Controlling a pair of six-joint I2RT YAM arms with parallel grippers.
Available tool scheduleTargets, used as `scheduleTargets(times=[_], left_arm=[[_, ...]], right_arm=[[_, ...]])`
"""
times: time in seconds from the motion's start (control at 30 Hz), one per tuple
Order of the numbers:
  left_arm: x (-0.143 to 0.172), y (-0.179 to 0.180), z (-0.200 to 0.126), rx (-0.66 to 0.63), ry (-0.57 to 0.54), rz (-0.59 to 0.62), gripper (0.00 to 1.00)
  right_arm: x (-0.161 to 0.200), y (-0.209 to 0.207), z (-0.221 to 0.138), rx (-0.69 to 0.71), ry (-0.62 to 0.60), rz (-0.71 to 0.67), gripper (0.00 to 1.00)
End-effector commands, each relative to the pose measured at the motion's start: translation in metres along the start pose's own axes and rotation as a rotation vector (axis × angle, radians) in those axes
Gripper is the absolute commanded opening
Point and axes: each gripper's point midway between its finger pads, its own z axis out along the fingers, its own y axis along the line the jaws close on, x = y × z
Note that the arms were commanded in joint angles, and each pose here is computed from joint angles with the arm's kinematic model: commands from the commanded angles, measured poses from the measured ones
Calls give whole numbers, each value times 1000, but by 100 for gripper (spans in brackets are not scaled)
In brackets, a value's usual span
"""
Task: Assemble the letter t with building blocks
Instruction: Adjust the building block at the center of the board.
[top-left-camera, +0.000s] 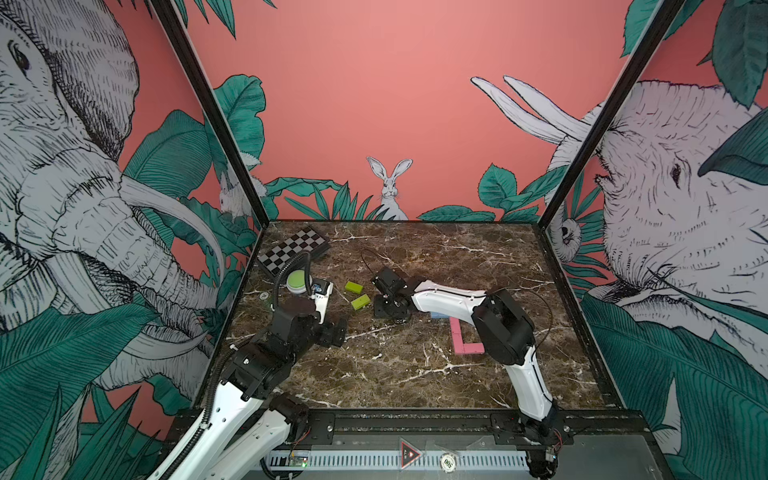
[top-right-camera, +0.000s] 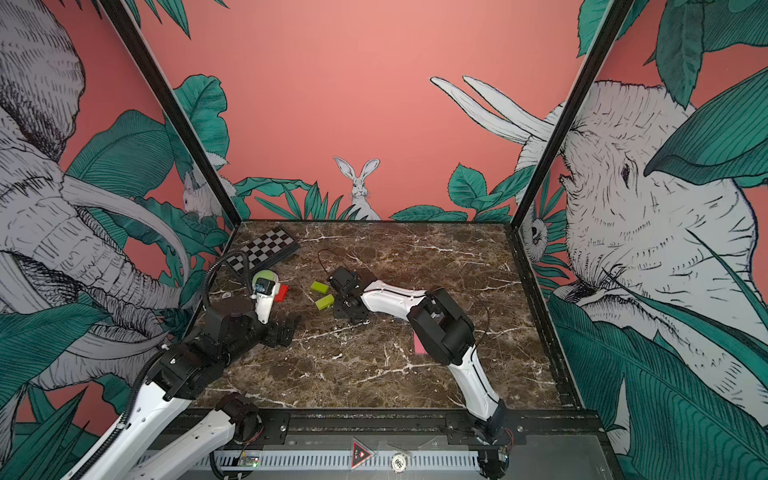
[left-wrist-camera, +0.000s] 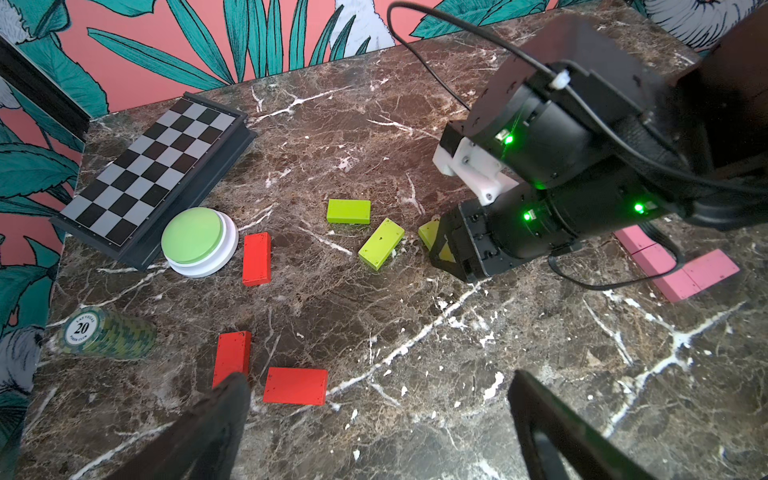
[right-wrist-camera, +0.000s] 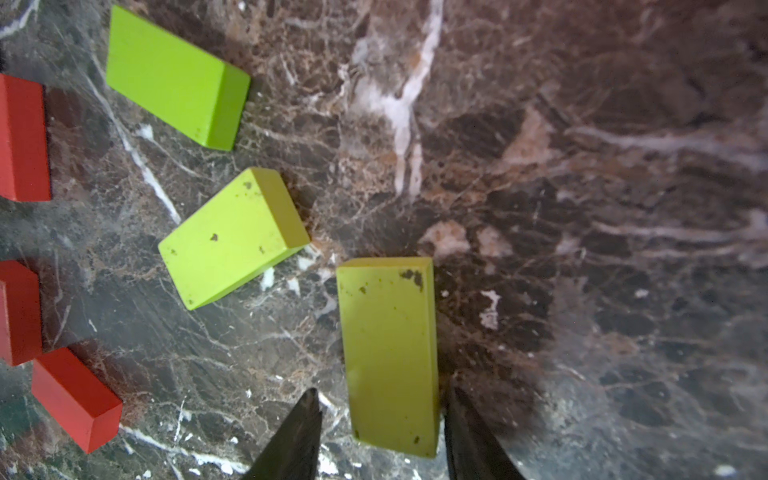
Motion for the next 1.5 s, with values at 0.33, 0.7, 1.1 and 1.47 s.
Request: scheduleTargets(times=[0.33,0.7,1.1,1.47], left_arm=[[-4,-2,-4,12,-5,10,99],[-4,-2,-4,12,-2,12,99],[-4,-3,-3,14,-2,11,99],[-4,-3,-3,14,-1,11,99]], right_arm=[[2,10,-16,-46,-13,18,47],[2,16,-18,-66,-19,17,47],[3,18,-17,-73,-11,13,47],[3,15,-22,-63,-15,4,47]])
